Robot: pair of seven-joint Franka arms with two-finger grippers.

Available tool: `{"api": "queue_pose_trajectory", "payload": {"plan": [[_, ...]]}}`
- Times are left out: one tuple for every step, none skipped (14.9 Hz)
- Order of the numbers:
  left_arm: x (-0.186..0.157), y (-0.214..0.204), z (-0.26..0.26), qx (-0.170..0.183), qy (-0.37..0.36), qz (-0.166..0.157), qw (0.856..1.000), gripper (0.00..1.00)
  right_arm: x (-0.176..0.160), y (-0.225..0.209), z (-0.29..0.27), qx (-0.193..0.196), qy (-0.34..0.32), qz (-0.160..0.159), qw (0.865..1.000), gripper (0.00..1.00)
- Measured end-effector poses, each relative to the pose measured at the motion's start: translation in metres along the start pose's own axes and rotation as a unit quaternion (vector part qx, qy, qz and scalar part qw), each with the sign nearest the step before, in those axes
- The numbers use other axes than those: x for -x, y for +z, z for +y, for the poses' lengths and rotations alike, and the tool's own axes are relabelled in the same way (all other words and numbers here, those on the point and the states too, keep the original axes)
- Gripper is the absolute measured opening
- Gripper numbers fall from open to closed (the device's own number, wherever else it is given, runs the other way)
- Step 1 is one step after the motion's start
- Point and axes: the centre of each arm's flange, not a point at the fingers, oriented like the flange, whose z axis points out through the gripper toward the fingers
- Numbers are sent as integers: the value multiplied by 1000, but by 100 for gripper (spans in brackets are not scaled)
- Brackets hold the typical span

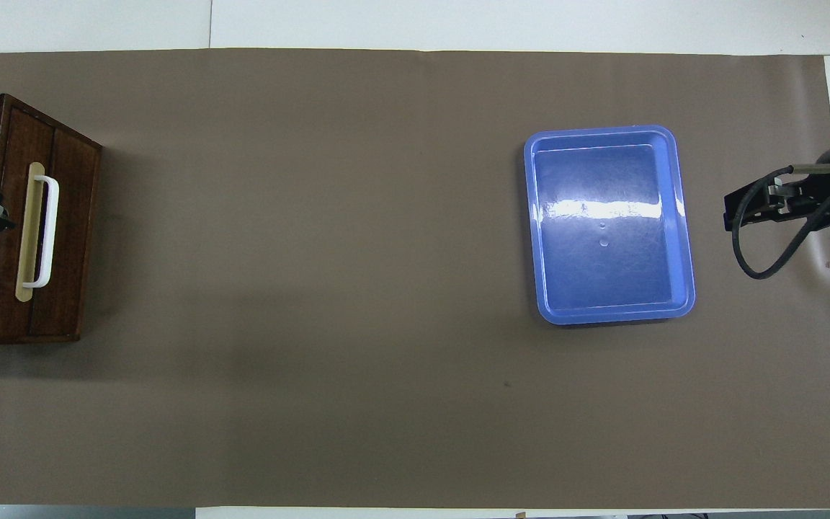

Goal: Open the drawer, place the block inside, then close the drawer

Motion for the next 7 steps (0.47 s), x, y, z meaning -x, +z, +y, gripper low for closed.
{"api": "queue_pose_trajectory", "payload": {"plan": [[7, -3, 2, -4, 40, -7, 999, 100, 0, 0, 0, 0, 0, 0, 1000, 100], [12, -7, 2, -2, 76, -14, 997, 100, 0, 0, 0, 0, 0, 0, 1000, 100], [15, -10, 2, 7, 104, -17, 994, 100, 0, 0, 0, 0, 0, 0, 1000, 100], [17, -14, 2, 18, 128, -18, 991, 100, 0, 0, 0, 0, 0, 0, 1000, 100], [19, -18, 3, 27, 149, -18, 988, 100, 0, 0, 0, 0, 0, 0, 1000, 100], [21, -20, 4, 33, 167, -17, 985, 100, 0, 0, 0, 0, 0, 0, 1000, 100], [23, -20, 6, 34, 180, -17, 983, 100, 0, 0, 0, 0, 0, 0, 1000, 100]]}}
